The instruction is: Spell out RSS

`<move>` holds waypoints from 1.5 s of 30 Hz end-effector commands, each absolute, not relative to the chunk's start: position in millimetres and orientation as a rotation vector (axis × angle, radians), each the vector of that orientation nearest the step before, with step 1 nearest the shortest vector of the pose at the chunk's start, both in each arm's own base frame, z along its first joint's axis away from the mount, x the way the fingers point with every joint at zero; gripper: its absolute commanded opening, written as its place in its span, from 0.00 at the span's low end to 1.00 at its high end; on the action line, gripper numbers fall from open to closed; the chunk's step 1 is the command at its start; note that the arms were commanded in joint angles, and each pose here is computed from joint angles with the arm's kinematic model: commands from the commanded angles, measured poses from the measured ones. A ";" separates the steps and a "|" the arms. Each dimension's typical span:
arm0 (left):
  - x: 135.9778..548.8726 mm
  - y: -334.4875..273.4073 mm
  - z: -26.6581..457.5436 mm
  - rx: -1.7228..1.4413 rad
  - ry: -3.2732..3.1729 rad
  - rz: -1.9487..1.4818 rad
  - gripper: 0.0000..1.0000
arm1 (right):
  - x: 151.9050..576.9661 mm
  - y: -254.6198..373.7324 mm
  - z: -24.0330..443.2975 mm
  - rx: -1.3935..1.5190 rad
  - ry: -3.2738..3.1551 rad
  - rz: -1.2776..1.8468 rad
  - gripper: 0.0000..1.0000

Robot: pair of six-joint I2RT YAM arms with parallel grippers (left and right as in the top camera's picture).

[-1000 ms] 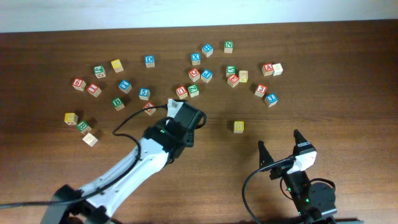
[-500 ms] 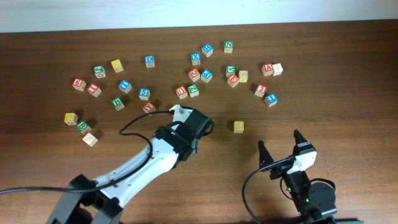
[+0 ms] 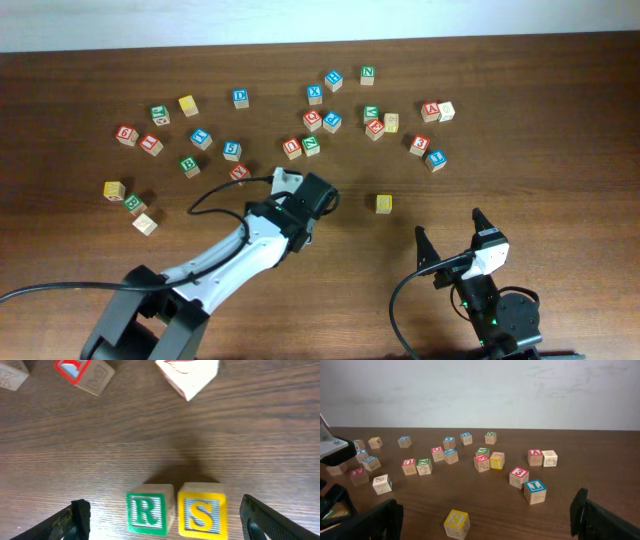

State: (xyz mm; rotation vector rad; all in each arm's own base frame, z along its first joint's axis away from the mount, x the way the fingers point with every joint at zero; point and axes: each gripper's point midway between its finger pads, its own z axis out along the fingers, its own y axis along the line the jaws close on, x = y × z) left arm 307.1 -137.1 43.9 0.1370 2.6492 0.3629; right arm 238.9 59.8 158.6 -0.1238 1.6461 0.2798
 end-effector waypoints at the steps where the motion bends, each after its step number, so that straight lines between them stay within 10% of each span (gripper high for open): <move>1: 312.9 -136.8 46.9 0.110 2.638 0.366 0.87 | 238.9 59.0 156.9 -0.120 1.647 0.282 0.98; 45: 310.6 -132.0 56.8 0.063 2.687 0.303 0.87 | 238.9 59.0 156.9 -0.120 1.647 0.282 0.98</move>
